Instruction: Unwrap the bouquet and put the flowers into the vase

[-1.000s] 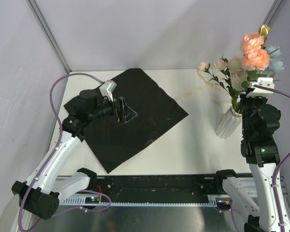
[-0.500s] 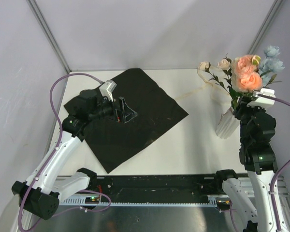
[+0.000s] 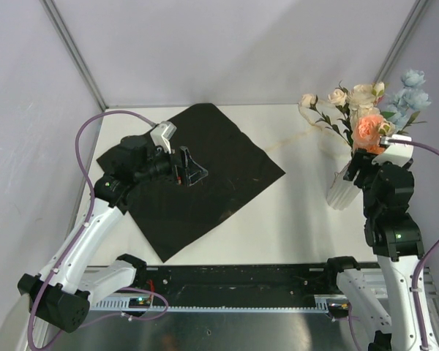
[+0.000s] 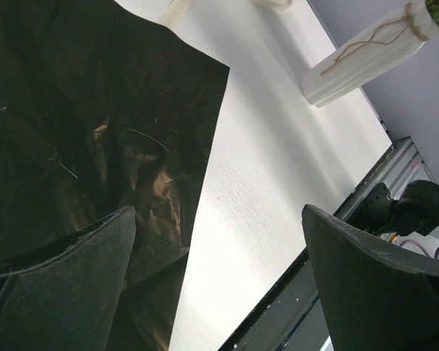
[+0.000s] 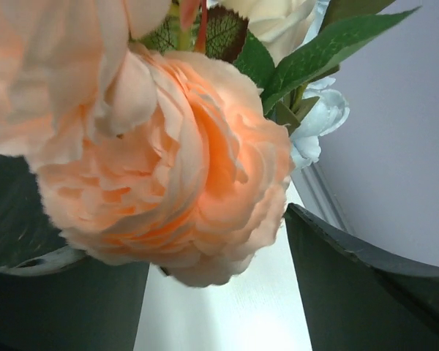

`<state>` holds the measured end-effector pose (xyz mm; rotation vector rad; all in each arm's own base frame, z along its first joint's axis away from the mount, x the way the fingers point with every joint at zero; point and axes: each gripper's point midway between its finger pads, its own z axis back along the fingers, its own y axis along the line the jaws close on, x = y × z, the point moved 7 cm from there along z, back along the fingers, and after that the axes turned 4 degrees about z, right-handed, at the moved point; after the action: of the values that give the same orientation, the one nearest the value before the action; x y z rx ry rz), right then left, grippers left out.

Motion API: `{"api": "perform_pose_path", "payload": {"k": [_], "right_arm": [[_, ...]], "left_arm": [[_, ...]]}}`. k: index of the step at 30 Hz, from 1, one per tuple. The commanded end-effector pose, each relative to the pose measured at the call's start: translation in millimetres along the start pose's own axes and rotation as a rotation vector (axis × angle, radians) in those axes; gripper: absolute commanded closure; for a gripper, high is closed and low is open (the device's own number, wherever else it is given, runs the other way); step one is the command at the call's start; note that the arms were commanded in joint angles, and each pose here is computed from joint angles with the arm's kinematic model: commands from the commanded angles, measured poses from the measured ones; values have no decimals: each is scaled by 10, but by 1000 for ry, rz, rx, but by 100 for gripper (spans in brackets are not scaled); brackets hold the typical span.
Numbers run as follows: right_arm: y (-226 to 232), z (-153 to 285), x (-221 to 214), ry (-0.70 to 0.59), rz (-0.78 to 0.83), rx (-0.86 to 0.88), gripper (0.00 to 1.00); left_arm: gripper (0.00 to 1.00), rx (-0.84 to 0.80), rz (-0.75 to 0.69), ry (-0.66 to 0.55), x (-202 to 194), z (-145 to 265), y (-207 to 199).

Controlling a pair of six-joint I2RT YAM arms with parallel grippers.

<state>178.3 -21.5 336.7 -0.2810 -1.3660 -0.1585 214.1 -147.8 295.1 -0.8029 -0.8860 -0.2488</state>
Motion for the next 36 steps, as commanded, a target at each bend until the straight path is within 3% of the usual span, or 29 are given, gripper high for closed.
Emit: {"api": "perform_pose_path", "payload": {"k": [1, 8, 21, 24, 29, 36], "right_arm": [[-58, 249, 274, -21, -60, 31, 21], [-51, 652, 642, -54, -161, 163, 2], [657, 758, 1187, -38, -281, 785, 1], [895, 726, 1102, -17, -239, 922, 1], [1273, 579, 807, 63, -126, 962, 1], [1698, 457, 411, 206, -251, 932, 1]], "left_arm": [[0, -7, -14, -19, 45, 28, -43], [1, 38, -38, -66, 78, 99, -26], [0, 131, -106, -242, 194, 422, -61], [0, 129, -114, -262, 205, 463, -80], [0, 127, -117, -268, 204, 474, -85], [0, 119, -122, -278, 209, 496, -103]]}}
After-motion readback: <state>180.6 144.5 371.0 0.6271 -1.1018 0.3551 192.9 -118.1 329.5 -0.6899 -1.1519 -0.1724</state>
